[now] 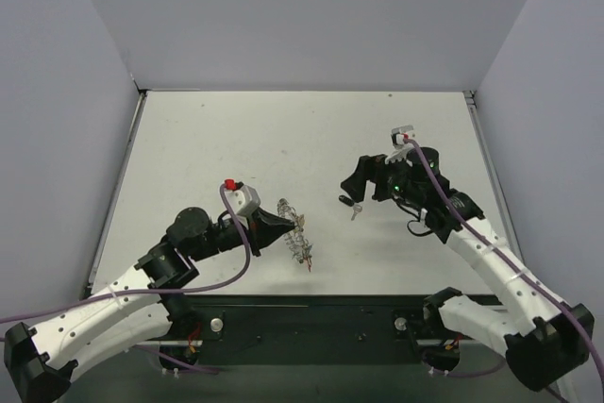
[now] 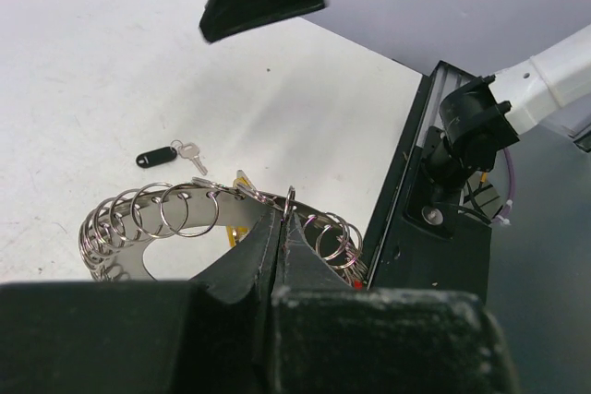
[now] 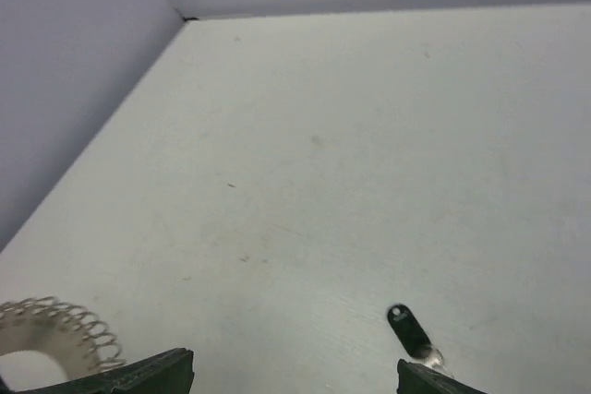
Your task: Put the keys on the keyring
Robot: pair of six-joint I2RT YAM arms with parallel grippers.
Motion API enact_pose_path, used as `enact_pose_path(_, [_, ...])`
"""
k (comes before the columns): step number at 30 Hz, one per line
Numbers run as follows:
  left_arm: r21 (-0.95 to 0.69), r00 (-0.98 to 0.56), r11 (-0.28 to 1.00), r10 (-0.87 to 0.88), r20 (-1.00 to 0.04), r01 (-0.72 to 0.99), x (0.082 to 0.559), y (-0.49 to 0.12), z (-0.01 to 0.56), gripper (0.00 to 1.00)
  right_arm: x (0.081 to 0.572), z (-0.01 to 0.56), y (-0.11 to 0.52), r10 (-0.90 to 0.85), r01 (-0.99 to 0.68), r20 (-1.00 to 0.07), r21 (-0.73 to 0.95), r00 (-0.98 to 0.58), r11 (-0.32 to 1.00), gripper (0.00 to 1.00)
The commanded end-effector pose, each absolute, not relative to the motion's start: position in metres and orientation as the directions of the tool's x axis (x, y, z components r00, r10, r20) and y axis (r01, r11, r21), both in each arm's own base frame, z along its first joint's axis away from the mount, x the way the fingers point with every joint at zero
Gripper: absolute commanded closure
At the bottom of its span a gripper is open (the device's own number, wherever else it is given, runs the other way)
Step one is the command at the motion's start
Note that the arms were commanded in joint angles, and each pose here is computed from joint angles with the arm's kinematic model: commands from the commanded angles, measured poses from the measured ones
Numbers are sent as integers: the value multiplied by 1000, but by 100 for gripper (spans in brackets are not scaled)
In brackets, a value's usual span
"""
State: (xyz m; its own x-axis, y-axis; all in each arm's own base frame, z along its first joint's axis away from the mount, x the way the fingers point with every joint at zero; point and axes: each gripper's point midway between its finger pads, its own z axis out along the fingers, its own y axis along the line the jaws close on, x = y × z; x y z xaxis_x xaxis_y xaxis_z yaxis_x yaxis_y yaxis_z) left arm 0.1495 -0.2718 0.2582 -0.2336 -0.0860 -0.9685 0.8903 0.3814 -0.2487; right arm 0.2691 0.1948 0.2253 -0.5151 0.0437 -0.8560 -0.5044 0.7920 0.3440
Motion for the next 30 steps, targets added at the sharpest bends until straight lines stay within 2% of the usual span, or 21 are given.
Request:
enact_pose_path(1, [-215,-146,388,-199,-969,896,157,-268,296,100,302,164,163,134,-231,-738,370,-661,900,10])
enact_pose_path(4, [-209,-145,377,-192,-971,902,158,-267,295,100,314,129,160,93,-165,-662,315,-743,935,13])
enact_pose_path(8, [-206,-138,373,-200,-970,905,160,-262,302,100,327,95,163,29,-179,-609,278,-793,944,18])
enact_pose_path(10, [-204,-135,369,-204,-970,907,159,-261,304,100,331,77,164,10,-188,-578,282,-816,941,29])
enact_pose_path(13, [-204,-136,366,-204,-970,908,158,-260,304,100,336,58,164,5,-184,-546,291,-838,939,37])
enact_pose_path(24, [-199,-141,315,-197,-970,928,152,-266,304,100,345,28,171,1,-189,-491,337,-871,922,49])
enact_pose_path(28, [-200,-145,303,-193,-970,932,151,-267,304,100,345,26,178,4,-198,-480,369,-877,908,61])
enact_pose_path(29, [-199,-146,297,-191,-971,934,150,-267,304,100,345,25,179,2,-201,-478,372,-878,906,67])
enact_pose_path(30, [-199,-148,286,-189,-971,937,148,-268,305,100,344,23,179,4,-197,-471,377,-882,905,68])
